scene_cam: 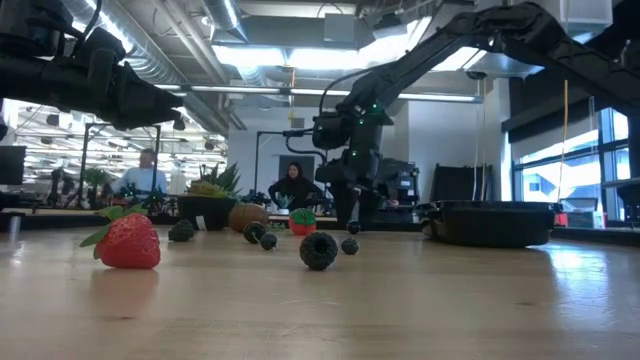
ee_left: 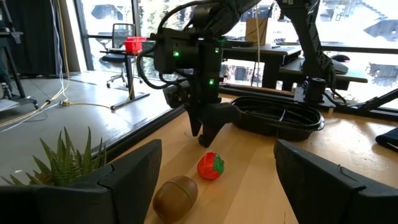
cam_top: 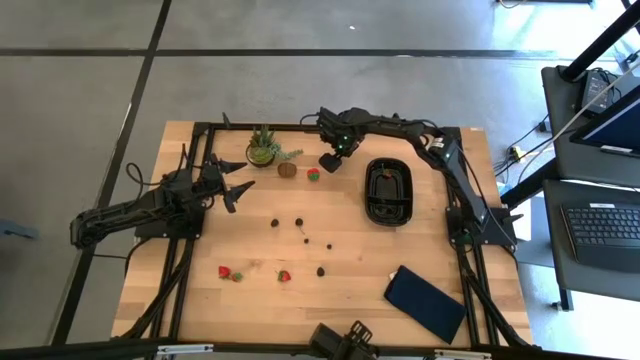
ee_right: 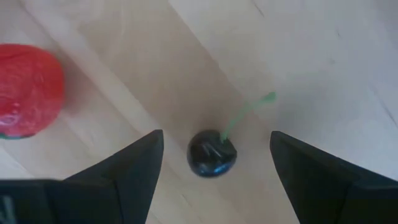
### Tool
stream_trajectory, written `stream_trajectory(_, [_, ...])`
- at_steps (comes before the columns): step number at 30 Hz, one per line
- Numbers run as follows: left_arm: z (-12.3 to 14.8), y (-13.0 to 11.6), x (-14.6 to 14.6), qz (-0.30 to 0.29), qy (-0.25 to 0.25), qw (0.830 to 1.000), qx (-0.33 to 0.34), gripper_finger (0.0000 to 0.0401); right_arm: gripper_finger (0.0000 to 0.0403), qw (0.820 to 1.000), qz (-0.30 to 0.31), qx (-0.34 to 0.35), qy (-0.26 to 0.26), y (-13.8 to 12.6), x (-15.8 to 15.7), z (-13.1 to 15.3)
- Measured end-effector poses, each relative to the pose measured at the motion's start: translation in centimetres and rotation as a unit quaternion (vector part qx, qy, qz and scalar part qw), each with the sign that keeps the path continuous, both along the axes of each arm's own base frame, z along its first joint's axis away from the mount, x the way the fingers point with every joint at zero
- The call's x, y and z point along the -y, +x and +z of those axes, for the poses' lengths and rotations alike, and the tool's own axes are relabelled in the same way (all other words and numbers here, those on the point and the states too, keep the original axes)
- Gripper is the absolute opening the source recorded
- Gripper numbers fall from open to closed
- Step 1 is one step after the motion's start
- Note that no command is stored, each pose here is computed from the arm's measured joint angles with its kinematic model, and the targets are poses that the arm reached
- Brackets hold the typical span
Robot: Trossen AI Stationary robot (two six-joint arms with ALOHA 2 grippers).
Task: Pick and placing Produce into tupperware
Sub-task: Put the black cherry into the black bin
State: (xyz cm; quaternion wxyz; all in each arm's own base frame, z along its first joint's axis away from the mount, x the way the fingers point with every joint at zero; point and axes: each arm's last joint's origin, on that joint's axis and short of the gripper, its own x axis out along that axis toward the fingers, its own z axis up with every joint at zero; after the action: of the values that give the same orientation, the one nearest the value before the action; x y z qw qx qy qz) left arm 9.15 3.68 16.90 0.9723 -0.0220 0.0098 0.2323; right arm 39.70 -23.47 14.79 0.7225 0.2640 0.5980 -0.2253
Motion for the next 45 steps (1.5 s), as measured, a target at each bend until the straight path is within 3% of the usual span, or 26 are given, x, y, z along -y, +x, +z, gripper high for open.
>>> stream_trajectory(6, [0.01, 0.00, 0.00, 0.000, 0.000, 1.000, 0.000, 0.0302, 0.0291, 1.000, 0.000, 0.000, 0.001, -0.01, -0.02, -0.01])
stream_trajectory(20, [0.00, 0.00, 0.00, 0.000, 0.000, 1.000, 0.000, 0.0302, 0.0202, 1.000, 0.001, -0.004, 0.004, -0.08, -0.06, -0.02])
stream_trajectory(45, [0.01, 0.00, 0.00, 0.000, 0.000, 1.000, 0.000, 0.0302, 0.0127, 1.000, 0.007, -0.009, 0.008, -0.02, -0.44, -0.06])
